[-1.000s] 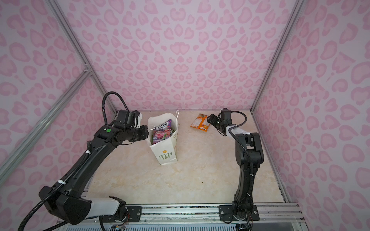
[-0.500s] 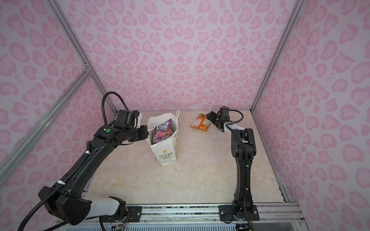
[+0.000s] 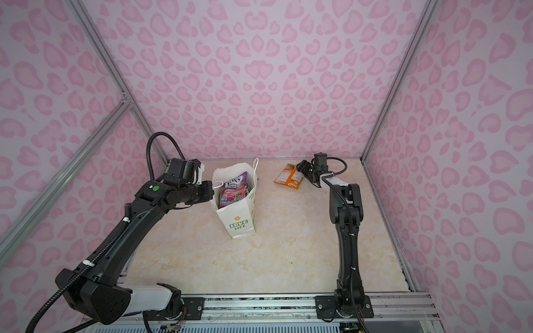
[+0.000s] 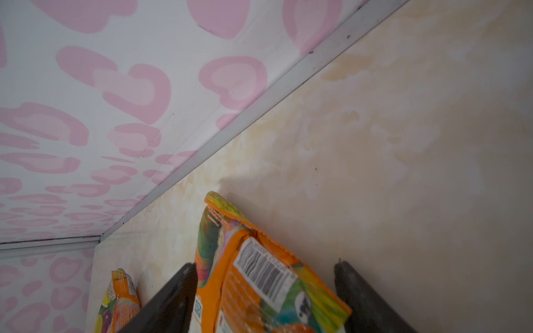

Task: Place the snacks into the paper bag
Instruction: Pick up the snack from the top-center of the table.

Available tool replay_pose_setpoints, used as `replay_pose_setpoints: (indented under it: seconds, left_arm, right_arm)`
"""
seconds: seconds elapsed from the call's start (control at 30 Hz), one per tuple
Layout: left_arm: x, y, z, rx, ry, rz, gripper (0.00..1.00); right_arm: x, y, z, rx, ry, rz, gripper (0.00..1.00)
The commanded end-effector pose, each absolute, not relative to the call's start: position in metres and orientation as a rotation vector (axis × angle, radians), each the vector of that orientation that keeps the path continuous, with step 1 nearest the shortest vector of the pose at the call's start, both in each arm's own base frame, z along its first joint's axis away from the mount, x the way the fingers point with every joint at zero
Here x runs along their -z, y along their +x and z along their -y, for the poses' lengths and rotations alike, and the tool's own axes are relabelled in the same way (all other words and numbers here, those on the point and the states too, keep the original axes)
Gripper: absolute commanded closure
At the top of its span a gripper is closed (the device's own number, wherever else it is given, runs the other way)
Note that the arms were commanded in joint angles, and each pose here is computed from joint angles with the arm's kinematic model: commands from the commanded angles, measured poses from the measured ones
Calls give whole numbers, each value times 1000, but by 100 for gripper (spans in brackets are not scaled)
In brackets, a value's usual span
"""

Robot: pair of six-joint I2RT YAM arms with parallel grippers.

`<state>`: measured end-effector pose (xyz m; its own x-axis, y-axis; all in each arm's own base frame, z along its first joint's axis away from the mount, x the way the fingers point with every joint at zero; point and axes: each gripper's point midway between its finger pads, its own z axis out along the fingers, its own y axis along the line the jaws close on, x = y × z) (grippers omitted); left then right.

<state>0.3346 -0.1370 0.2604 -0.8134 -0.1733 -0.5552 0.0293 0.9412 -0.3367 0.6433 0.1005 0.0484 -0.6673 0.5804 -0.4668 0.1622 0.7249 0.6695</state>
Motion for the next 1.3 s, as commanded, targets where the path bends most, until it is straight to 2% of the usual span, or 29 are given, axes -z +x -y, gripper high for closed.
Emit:
replay_pose_setpoints:
  seconds: [0.0,0.27,0.47,0.83,1.03,1.27]
  left_arm:
    - [-264,334,137,447,-92,-2475,96]
    - [-265,334,136,448,-93,-2472,96]
    - [-266,334,136,449,-93,-2469,96]
    - [-267,333,137,455,-90,-2469,96]
    - [-267,333,138,458,-88,-2469,96]
    - [-266,333,138,464,-87,-2472,96]
  right_arm:
    - [-20,633,-101,-689,565,-2361,27]
    - [-6,631,-106,-582,531,-2441,41]
    - [-16,628,-114,-654,499,-2423,60]
    - [-92,607,-123,-797,429,-2249,83]
    - [-149,576,-121,-832,409,-2142,90]
    - [-200,525,-116,-823,382,-2065,93]
